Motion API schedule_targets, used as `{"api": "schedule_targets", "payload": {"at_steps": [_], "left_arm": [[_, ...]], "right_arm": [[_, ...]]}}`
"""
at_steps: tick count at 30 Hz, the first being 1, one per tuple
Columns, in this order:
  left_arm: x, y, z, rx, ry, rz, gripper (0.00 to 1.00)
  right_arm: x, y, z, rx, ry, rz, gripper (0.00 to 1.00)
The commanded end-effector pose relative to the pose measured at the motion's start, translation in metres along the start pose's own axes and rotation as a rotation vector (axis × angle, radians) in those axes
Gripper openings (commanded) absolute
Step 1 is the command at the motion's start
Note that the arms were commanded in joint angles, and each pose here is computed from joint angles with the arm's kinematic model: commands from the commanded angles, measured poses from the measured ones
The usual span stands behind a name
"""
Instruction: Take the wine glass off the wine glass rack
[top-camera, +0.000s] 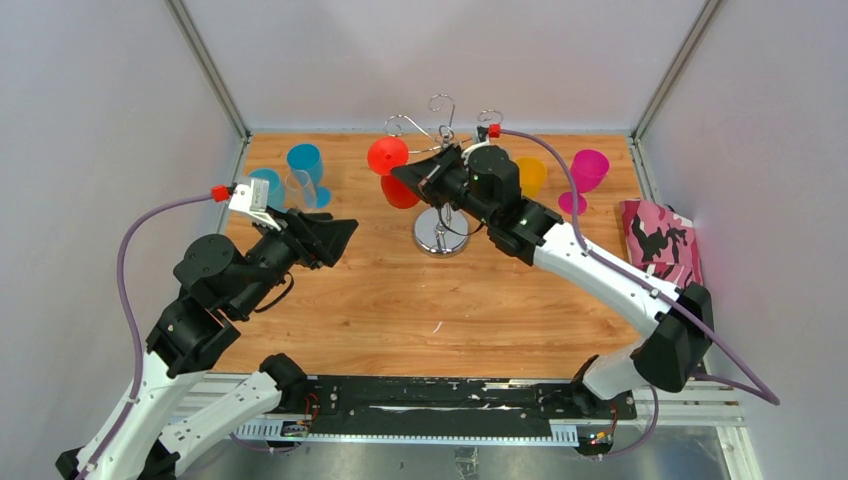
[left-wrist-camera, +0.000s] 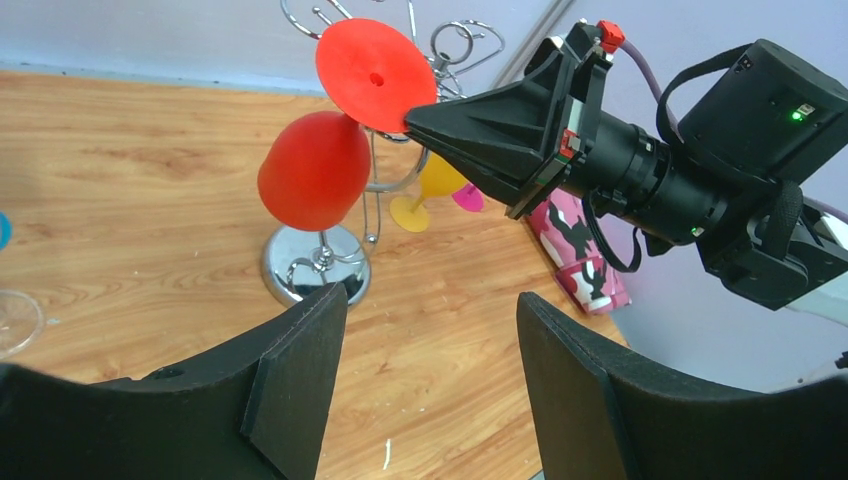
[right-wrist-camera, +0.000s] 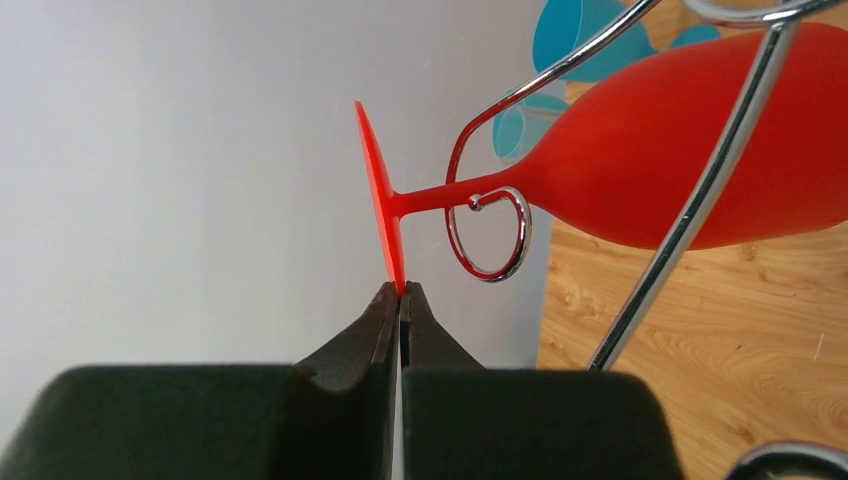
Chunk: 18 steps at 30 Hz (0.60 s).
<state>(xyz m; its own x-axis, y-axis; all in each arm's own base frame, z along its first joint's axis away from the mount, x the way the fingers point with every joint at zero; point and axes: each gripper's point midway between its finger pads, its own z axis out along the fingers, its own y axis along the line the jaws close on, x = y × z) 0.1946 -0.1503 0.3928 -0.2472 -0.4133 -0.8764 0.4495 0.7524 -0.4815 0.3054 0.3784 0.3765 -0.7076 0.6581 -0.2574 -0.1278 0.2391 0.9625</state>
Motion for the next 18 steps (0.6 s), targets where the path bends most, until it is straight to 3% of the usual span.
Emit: {"api": "schedule_targets", "payload": {"at_steps": [1,10,18], "left_arm": [[-0.005,-0.002,-0.004,0.004,-0.010,0.011,0.68],[-0.003,-0.004,0.000,0.012,-0.003,0.002,0.68],[-0.002,-0.002,0.004,-0.004,-0.002,0.001,0.67]], "right_arm": [[-0.026,-0.003,-0.006,0.035,-0.116,-0.060,0.00],[-0.058,-0.007,-0.036,0.089,-0.249,-0.141,0.00],[-0.025,-0.021,-0.044,0.068,-0.097,-0.100,0.00]]}}
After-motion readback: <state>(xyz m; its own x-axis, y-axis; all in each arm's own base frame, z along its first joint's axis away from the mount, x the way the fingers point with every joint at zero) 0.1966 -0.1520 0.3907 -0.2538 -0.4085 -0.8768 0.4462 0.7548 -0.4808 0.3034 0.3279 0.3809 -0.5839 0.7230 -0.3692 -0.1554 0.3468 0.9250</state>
